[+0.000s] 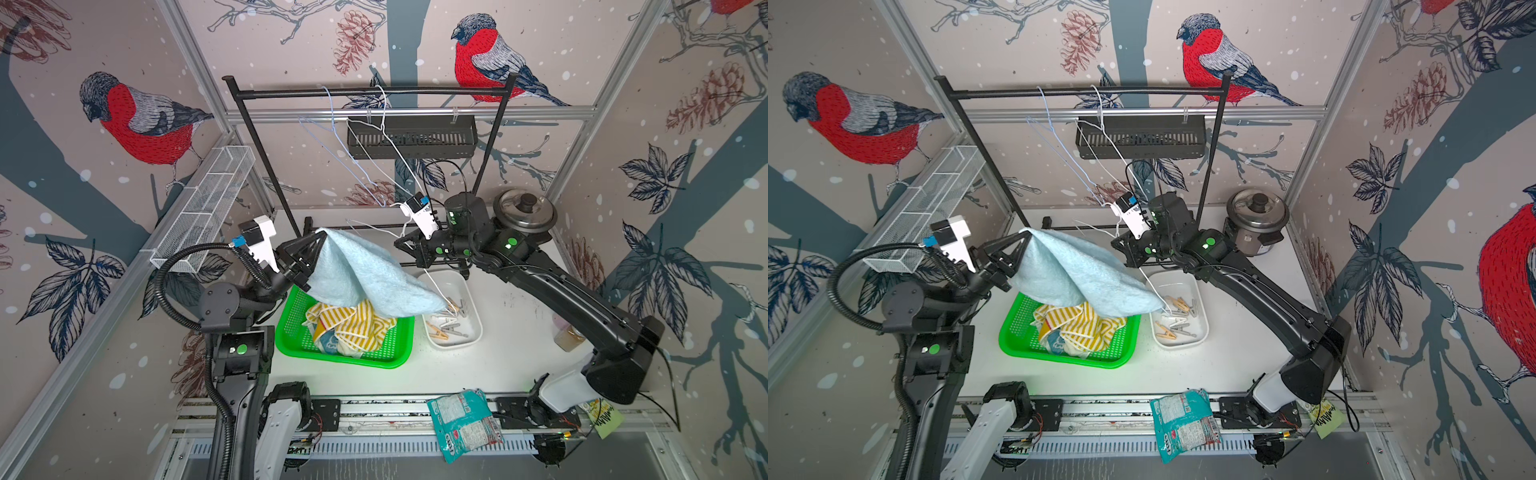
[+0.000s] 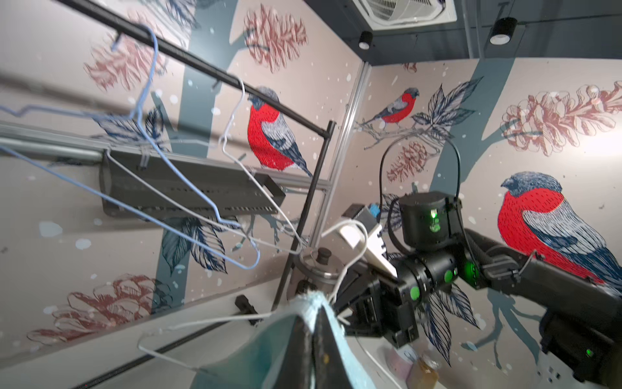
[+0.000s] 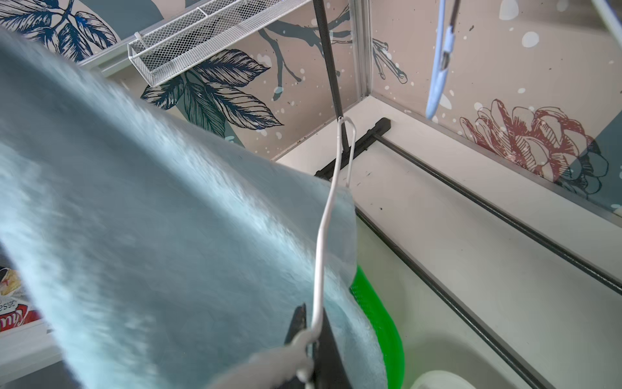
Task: Remove the clothespins securing towels to the hanger
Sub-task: Remove the towel from the hanger, then place the towel in the basket.
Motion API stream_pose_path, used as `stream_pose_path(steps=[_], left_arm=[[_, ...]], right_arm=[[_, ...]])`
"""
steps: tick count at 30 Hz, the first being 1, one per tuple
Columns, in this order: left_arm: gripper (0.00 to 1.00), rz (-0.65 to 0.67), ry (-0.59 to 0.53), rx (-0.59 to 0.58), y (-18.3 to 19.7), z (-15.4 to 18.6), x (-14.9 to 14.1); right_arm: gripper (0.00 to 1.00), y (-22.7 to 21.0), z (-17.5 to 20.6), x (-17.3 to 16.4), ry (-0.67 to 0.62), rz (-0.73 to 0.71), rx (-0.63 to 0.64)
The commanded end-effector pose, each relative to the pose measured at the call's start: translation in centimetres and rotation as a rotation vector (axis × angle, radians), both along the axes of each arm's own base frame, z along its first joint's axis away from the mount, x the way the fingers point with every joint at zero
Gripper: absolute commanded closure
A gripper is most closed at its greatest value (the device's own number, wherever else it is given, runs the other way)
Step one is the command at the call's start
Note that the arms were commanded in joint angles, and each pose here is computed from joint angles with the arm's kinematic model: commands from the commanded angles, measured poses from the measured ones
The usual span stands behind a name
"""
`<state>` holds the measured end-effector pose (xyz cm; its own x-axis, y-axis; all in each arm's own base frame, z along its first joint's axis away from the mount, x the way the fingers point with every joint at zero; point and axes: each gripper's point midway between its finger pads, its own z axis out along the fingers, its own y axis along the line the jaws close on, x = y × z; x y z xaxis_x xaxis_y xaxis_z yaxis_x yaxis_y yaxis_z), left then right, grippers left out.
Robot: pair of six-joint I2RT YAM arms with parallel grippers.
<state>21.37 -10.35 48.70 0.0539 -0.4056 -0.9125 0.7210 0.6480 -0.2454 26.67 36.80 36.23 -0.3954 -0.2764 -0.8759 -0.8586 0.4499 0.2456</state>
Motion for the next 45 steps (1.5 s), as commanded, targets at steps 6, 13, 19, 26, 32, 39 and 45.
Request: stream_pose_path(steps=[6, 13, 19, 26, 32, 39, 45], left_arm=[[1.0, 0.196, -0.211, -0.098, 2.9, 8.6, -2.4], [1.0, 0.259, -0.289, -0.088, 3.5, 11.4, -4.1], [1.0, 0.282, -0.357, -0.107, 3.8, 12.8, -6.1], [1.0, 0.216, -0.297, -0.133, 3.3, 11.7, -5.1], [1.0, 0.218, -0.238, -0.133, 3.3, 9.8, -4.3], [1.0, 0.22, -0.068, -0.184, 3.9, 3.4, -1.6], [1.0, 0.215, 0.114, -0.235, 4.2, -4.0, 1.4]], right_arm=[[1.0, -1.7, -0.3, -0.2, -0.031, -0.065, -0.032], [1.0, -3.5, -0.6, -0.7, -0.039, -0.115, -0.039], [1.0, -5.7, -1.6, -0.8, -0.045, -0.188, -0.085], [1.0, -7.4, -1.6, -1.0, -0.061, -0.239, -0.088], [1.0, -8.4, -1.1, -1.2, -0.081, -0.271, -0.082], [1.0, -8.6, -1.3, -1.1, -0.079, -0.275, -0.074], [1.0, -8.8, -1.5, -1.0, -0.081, -0.285, -0.074]])
